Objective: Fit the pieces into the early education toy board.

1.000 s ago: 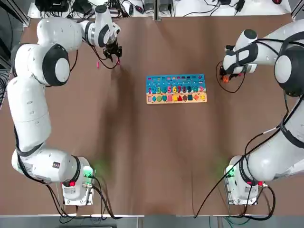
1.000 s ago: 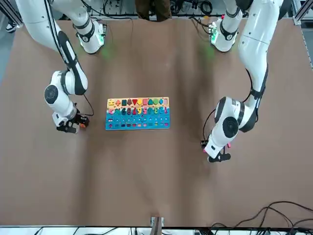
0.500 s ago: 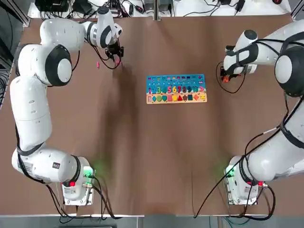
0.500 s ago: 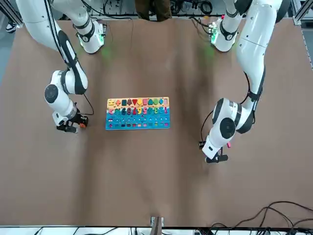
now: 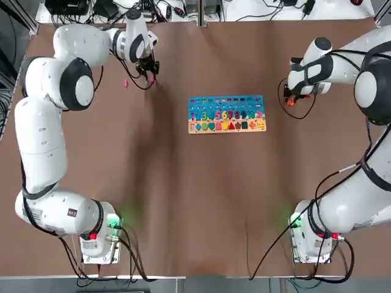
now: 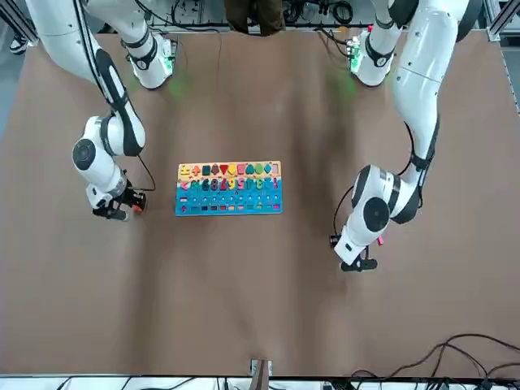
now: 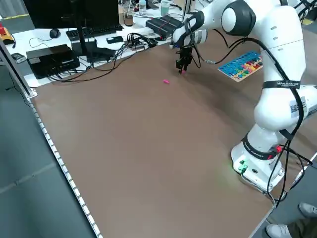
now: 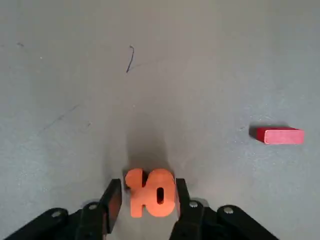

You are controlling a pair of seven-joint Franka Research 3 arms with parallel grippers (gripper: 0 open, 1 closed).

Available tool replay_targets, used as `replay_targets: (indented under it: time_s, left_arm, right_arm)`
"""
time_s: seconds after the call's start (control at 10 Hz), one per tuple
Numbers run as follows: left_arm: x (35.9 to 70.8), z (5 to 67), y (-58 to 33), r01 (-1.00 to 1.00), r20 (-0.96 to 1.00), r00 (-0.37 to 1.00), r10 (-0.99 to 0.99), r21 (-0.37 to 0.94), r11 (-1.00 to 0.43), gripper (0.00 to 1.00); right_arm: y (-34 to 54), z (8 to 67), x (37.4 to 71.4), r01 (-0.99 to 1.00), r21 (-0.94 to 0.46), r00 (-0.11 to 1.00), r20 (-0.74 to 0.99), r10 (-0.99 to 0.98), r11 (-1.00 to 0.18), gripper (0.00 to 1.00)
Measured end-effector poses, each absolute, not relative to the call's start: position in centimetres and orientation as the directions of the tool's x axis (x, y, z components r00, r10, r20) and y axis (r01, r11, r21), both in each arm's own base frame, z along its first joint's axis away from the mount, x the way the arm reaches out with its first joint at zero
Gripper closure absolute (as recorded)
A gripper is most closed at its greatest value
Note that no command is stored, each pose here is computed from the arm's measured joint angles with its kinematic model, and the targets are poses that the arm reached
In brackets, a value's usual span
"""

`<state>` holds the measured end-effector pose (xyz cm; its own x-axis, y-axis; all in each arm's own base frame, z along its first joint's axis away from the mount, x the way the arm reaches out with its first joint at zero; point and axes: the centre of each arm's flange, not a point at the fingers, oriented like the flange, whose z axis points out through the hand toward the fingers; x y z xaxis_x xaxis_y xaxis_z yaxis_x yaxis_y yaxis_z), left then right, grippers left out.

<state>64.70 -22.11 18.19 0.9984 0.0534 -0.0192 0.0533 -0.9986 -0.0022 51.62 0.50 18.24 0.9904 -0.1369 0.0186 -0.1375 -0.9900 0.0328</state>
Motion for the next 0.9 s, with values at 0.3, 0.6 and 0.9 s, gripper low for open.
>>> replay_targets:
  time_s: [0.3,0.6,0.9]
  left_arm:
    - [64.85,18.35,-22.14,0.048,-0.015,0.999,0.048,-0.001,-0.999,0.59]
    - [64.91,18.42,-22.14,0.032,-0.013,0.999,0.032,-0.001,-0.999,0.64]
    - [64.94,18.46,-22.13,0.032,-0.012,0.999,0.032,0.000,-0.999,0.73]
  right_arm:
    - [0.49,18.15,51.50,-0.137,0.033,0.990,0.016,-0.137,-0.990,0.52]
    - [0.48,18.04,51.36,-0.138,0.034,0.990,0.012,-0.137,-0.990,0.53]
    - [0.47,18.03,51.35,-0.138,0.034,0.990,0.012,-0.137,-0.990,0.56]
